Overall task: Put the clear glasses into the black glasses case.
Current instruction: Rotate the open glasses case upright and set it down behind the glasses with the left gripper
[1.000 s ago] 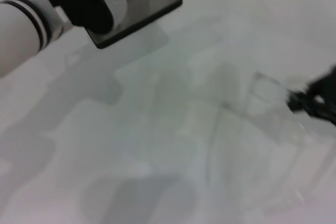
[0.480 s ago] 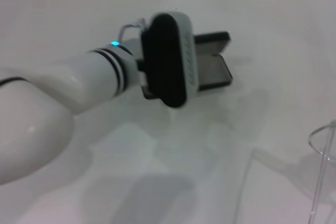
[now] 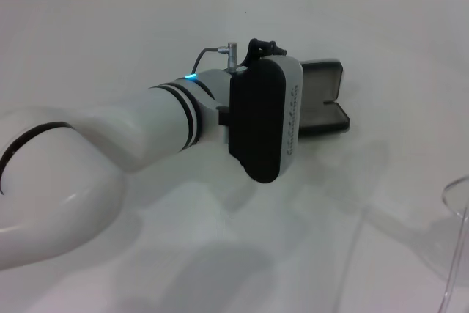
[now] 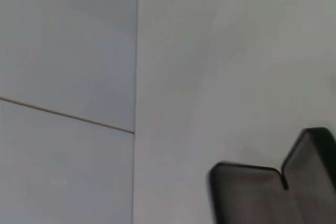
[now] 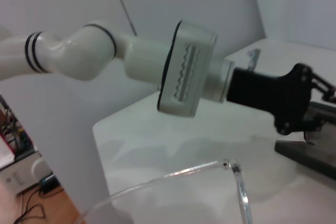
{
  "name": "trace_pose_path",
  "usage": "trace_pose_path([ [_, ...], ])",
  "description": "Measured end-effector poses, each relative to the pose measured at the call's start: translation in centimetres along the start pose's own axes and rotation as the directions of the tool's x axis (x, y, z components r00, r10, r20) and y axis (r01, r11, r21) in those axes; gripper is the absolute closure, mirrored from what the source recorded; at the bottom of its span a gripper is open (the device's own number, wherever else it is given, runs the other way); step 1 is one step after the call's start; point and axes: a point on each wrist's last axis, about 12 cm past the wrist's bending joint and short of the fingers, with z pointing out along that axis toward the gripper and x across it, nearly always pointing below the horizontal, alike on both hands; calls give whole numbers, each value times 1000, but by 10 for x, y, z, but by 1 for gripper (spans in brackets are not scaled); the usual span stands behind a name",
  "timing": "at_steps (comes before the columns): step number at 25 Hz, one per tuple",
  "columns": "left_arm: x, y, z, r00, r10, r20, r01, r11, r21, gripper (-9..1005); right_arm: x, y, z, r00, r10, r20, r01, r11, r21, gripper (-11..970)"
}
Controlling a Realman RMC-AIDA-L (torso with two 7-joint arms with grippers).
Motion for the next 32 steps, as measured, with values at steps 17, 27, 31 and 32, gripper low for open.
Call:
trace_pose_path([
  [17, 3, -2, -9, 1000, -19, 8, 20, 998, -54, 780, 18, -4, -13, 995, 39, 96, -43, 998, 39, 886],
  [27, 4, -23, -5, 1000, -27, 0, 27, 1000, 2, 780, 24, -6, -13, 990, 52, 129, -56, 998, 30, 886],
  [31, 1, -28, -5, 1000, -25, 6, 25, 1000, 13, 780, 25, -6, -13, 990, 54, 130, -58, 998, 29, 886],
  [32, 0, -28, -6, 1000, -26, 9, 26, 1000, 14, 781, 25, -6, -13, 990, 56, 130, -60, 998, 30, 886],
])
